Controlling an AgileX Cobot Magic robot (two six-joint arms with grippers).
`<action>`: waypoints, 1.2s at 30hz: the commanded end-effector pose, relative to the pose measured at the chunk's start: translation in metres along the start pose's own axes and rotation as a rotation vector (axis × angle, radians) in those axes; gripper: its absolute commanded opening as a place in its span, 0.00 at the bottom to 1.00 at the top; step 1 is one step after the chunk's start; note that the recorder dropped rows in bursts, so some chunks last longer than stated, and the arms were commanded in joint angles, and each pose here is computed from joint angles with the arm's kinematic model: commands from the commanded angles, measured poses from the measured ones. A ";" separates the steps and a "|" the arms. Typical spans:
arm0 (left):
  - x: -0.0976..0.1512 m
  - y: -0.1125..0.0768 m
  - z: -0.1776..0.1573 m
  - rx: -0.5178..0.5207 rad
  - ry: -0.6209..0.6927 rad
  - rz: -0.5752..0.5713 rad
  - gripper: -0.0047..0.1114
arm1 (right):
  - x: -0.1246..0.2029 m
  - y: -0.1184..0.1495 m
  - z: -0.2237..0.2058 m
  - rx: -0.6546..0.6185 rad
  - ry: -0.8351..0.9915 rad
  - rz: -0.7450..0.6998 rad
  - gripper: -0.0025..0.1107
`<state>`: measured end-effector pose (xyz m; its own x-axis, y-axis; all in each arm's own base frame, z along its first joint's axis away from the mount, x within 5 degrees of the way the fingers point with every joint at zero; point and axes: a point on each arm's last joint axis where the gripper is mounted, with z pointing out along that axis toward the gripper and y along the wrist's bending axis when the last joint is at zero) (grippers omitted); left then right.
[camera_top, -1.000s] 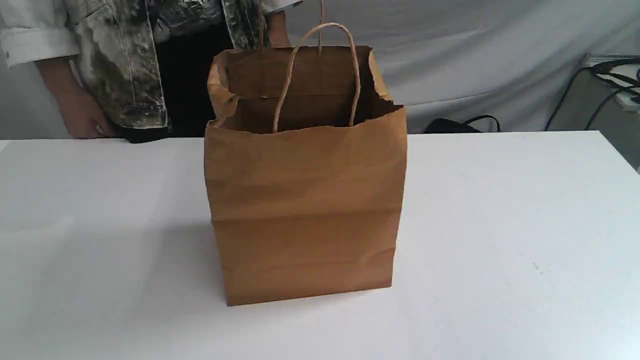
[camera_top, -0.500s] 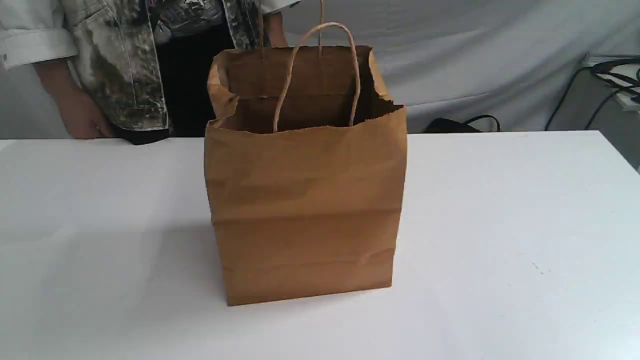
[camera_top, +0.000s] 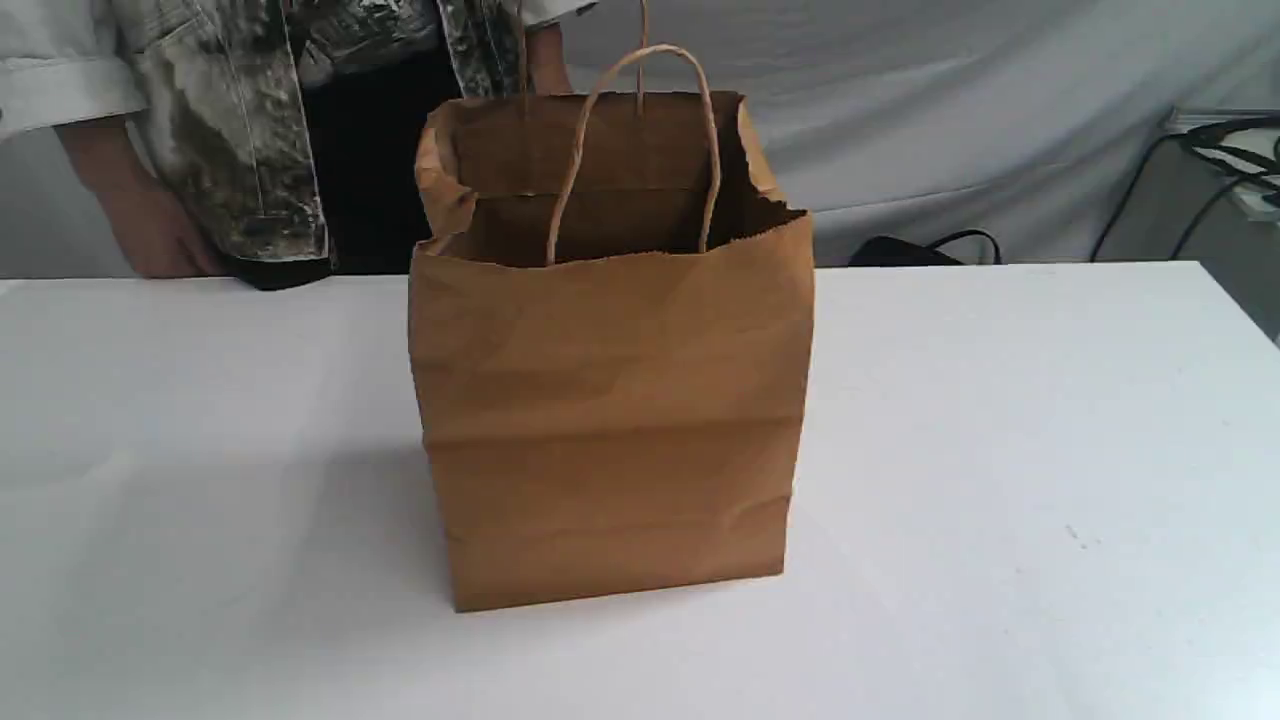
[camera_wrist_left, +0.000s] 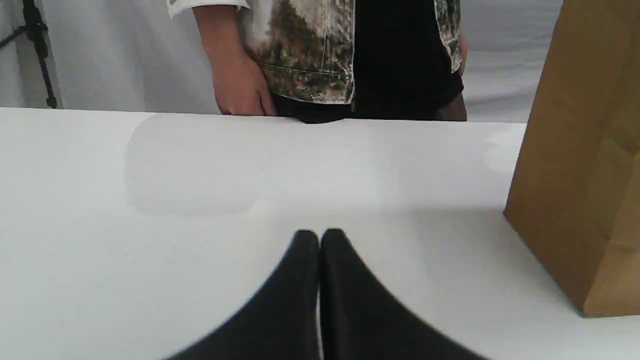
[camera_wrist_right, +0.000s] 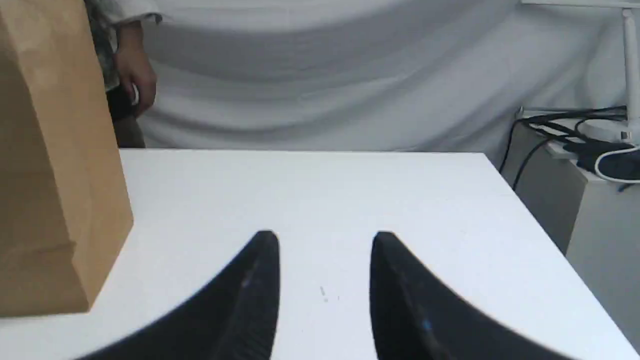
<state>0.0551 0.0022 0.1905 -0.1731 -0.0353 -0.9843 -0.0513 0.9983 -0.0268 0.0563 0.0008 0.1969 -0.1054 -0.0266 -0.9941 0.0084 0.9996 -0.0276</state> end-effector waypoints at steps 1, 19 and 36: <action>0.001 0.000 0.000 -0.003 0.002 -0.007 0.04 | 0.004 0.000 0.000 0.005 0.033 -0.037 0.30; 0.001 0.000 0.000 -0.003 0.002 -0.007 0.04 | 0.014 0.001 -0.001 -0.013 0.141 -0.051 0.30; 0.001 0.000 0.000 -0.003 0.002 -0.007 0.04 | 0.014 0.001 -0.001 -0.013 0.141 -0.051 0.30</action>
<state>0.0551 0.0022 0.1905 -0.1731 -0.0353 -0.9843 -0.0513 0.9983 -0.0268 0.0541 0.0023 0.1838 -0.2437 -0.0623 -0.9679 -0.0211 0.9980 -0.0589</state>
